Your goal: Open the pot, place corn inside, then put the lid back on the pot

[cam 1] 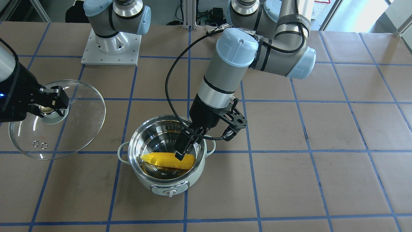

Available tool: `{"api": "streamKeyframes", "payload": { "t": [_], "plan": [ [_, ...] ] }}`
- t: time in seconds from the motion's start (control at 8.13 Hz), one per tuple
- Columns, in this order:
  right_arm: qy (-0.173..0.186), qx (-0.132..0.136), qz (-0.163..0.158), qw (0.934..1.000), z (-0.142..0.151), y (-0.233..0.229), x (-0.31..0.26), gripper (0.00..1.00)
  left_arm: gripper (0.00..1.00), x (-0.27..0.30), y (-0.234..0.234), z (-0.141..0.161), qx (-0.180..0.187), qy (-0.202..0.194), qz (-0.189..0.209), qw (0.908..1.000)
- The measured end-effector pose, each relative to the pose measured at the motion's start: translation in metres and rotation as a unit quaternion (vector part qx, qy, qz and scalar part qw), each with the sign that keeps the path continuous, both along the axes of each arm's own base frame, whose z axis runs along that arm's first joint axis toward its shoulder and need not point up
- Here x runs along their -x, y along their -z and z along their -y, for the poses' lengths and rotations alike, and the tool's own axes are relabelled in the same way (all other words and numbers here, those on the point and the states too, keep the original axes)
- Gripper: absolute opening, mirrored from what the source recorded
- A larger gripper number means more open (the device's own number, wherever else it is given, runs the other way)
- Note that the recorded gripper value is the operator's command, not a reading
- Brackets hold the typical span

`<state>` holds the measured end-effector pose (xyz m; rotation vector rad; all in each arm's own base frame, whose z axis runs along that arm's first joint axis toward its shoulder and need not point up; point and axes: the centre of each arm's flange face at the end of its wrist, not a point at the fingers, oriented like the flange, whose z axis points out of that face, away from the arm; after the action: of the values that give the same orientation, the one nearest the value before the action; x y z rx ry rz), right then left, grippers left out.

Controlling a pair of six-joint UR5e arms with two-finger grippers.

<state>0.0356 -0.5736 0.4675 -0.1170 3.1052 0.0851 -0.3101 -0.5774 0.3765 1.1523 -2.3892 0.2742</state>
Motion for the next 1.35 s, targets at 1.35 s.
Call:
{"api": "streamKeyframes", "payload": {
  "t": [1.35],
  "plan": [
    [0.031,0.016,0.044,0.9984,0.025,0.085,-0.236,0.06,1.00,-0.197,-0.081,-0.024,-0.022,0.308,0.290,0.9059]
  ]
}}
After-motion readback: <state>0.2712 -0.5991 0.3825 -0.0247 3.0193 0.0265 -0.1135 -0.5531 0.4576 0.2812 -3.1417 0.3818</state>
